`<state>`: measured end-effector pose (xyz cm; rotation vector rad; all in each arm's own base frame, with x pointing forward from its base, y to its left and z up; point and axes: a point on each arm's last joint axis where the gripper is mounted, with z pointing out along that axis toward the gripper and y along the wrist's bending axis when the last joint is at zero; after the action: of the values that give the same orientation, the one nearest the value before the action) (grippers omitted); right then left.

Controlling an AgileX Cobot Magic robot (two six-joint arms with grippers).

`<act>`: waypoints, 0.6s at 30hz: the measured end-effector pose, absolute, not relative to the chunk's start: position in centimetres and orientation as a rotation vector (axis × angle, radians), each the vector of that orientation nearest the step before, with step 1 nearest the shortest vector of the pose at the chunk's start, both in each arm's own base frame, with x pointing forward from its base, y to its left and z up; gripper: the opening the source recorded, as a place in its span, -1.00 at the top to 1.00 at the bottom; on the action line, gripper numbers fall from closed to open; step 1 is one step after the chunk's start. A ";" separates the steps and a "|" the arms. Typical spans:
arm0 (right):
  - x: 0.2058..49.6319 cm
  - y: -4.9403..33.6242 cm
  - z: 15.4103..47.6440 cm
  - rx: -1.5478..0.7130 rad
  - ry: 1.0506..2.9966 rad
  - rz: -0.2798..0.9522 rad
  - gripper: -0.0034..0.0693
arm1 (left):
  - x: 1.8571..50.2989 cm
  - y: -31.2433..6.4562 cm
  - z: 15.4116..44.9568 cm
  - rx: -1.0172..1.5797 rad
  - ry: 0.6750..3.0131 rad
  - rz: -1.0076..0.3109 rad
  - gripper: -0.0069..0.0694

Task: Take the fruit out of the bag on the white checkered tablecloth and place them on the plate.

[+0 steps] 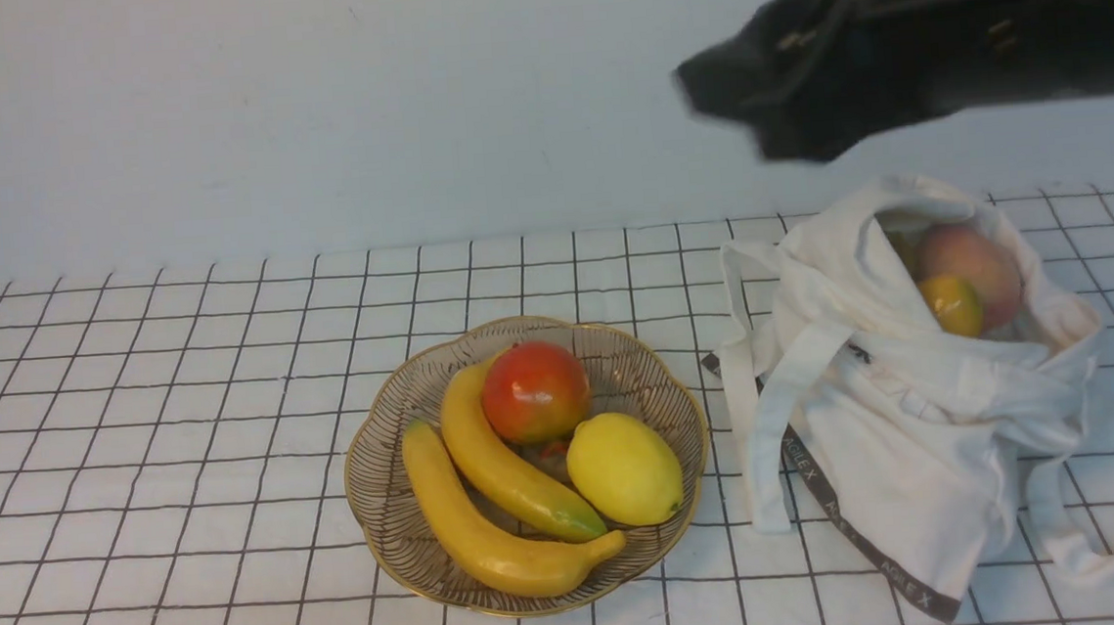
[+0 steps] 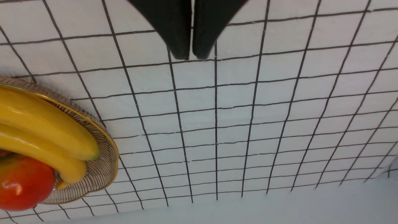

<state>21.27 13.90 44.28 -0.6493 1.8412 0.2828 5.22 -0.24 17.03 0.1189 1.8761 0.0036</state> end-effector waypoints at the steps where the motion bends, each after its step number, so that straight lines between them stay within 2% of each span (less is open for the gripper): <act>1: 19.9 12.5 45.5 -0.596 1.819 0.259 0.13 | 5.2 -0.2 17.0 0.119 1.876 0.004 0.84; 5: 14.8 7.3 48.7 -0.379 1.753 0.184 0.68 | 5.2 -0.2 17.0 0.119 1.876 0.004 0.84; 8: 10.8 3.1 49.9 -0.169 1.726 0.148 0.90 | 5.2 -0.2 17.0 0.119 1.876 0.004 0.84; 10: 7.4 0.0 50.2 -0.019 1.658 0.168 0.93 | 5.2 -0.2 17.0 0.119 1.876 0.004 0.84; 12: 5.8 -1.3 49.9 0.031 1.613 0.181 0.94 | 5.2 -0.2 17.0 0.119 1.876 0.004 0.84; 18: 0.5 -4.7 45.2 0.040 1.419 0.214 0.94 | 5.2 -0.2 17.0 0.119 1.876 0.004 0.84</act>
<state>0.55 -4.74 45.16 0.0398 1.4187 0.2137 5.22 -0.24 17.03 0.1189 1.8761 0.0036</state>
